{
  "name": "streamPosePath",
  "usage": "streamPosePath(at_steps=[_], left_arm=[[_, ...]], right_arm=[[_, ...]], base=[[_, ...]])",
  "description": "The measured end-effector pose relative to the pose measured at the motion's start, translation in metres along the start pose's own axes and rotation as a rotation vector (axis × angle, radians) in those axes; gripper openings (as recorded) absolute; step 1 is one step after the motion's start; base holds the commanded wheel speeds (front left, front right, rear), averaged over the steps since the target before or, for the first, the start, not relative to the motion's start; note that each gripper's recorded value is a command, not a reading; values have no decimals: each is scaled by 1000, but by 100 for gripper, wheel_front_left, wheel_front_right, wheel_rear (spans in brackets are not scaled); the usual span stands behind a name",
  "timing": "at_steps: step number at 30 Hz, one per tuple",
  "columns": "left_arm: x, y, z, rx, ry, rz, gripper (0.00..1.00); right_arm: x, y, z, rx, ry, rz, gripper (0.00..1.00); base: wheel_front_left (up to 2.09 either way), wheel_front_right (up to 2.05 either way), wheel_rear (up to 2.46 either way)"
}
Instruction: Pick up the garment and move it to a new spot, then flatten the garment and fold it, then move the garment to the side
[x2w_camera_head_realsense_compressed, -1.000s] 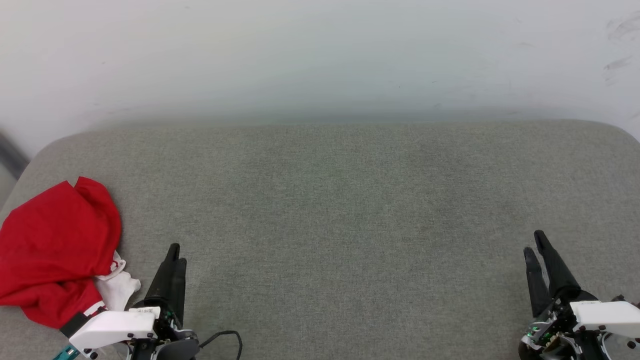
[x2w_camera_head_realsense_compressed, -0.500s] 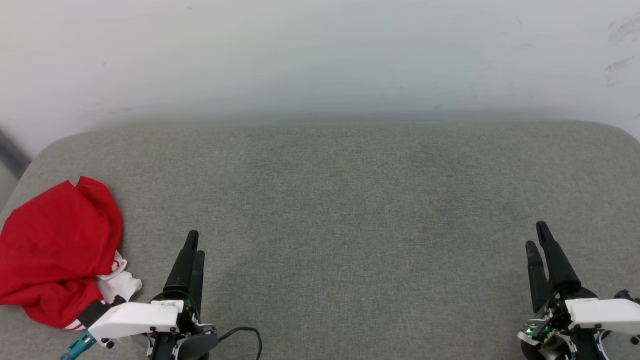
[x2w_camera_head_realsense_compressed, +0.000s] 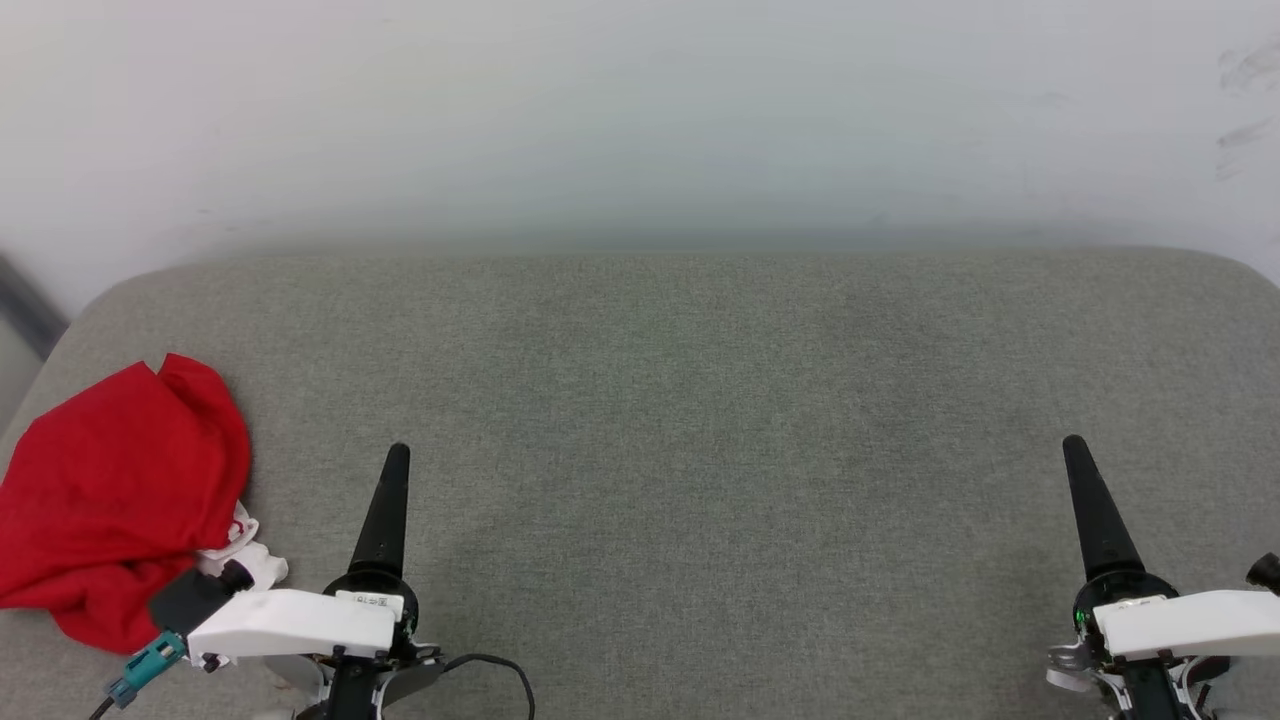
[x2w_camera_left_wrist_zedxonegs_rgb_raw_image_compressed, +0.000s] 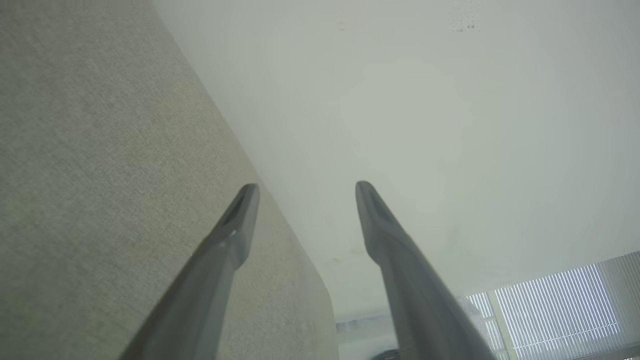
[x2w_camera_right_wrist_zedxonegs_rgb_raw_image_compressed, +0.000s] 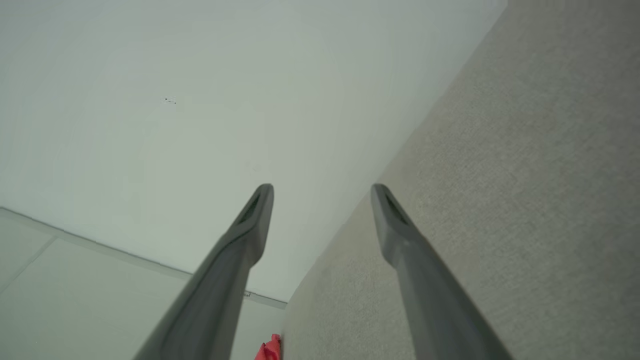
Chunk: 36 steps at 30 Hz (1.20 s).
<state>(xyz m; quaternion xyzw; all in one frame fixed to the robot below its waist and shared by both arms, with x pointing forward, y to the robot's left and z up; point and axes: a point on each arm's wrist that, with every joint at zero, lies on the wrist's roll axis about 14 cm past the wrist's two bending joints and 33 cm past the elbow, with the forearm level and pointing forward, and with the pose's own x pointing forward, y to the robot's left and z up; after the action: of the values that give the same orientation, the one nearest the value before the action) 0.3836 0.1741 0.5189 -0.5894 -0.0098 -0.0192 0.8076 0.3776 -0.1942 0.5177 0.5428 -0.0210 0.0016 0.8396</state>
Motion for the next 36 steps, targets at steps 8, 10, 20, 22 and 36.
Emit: streamPosePath(at_steps=[8,10,20,22,36], left_arm=[[0,-8,-6,167,12,-29,100],[0,-10,-9,215,20,-36,100],[-1,-16,-17,425,29,-61,100],[-2,-16,-17,465,29,-64,100],[-4,-17,-18,703,18,-83,100]], right_arm=[[-1,12,1,-189,4,38,100],[-1,13,0,-235,7,43,100],[-3,24,-3,-458,29,80,100],[-4,25,-3,-490,33,81,100],[-6,29,-5,-683,47,92,100]], base=[[0,0,0],[0,0,0],[0,0,0],[0,0,0],[0,0,0]])
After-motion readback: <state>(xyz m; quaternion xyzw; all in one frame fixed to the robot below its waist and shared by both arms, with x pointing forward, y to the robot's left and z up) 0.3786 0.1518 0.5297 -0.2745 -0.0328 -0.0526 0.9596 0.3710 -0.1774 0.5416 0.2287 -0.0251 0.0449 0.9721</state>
